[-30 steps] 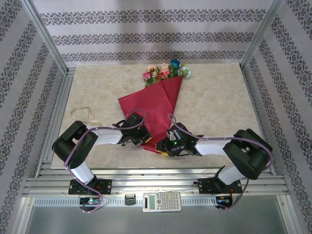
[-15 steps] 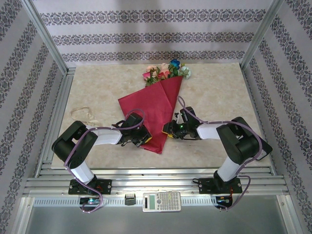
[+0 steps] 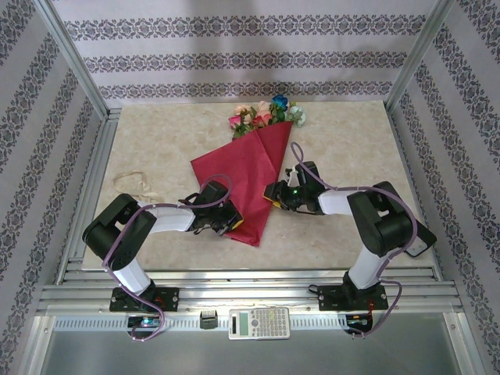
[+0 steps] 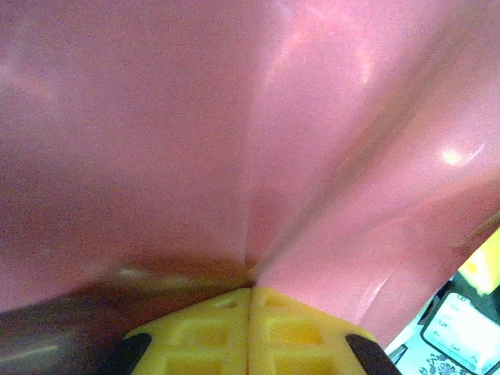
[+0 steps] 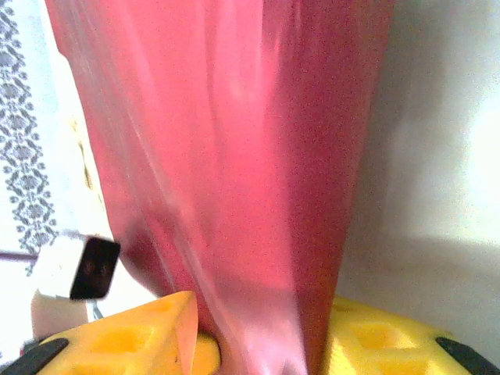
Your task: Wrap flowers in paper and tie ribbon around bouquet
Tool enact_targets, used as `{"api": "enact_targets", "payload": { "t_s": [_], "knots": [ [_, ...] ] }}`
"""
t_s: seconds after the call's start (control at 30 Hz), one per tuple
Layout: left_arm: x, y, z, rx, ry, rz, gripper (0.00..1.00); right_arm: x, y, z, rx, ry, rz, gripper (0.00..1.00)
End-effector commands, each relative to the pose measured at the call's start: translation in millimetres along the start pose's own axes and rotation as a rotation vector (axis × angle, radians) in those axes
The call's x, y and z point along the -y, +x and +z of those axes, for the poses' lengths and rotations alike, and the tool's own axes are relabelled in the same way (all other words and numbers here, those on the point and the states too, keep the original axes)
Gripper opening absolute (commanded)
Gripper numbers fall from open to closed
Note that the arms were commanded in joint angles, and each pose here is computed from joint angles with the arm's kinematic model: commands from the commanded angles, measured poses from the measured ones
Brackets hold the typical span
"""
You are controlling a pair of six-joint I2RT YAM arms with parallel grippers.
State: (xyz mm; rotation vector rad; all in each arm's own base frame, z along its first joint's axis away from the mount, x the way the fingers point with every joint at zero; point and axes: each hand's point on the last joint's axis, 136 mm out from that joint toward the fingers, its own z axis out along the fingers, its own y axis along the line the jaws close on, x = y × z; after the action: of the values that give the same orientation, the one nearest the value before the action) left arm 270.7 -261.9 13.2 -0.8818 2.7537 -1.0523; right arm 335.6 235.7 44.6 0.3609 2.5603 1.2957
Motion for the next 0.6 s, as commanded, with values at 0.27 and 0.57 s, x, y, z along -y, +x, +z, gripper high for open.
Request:
{"api": "enact_targets", "payload": {
  "t_s": [0.27,0.57],
  "knots": [
    [-104.5,4.2,-3.2,0.003,-0.351,-0.096,0.07,-7.6,-43.0,5.7,0.073,-0.032,-0.02,0.2],
    [-89.1,1.4,-3.3,-0.009,-0.341,-0.057,0.07,-0.7,-92.5,20.1,0.129,-0.039,0.038,0.11]
  ]
}}
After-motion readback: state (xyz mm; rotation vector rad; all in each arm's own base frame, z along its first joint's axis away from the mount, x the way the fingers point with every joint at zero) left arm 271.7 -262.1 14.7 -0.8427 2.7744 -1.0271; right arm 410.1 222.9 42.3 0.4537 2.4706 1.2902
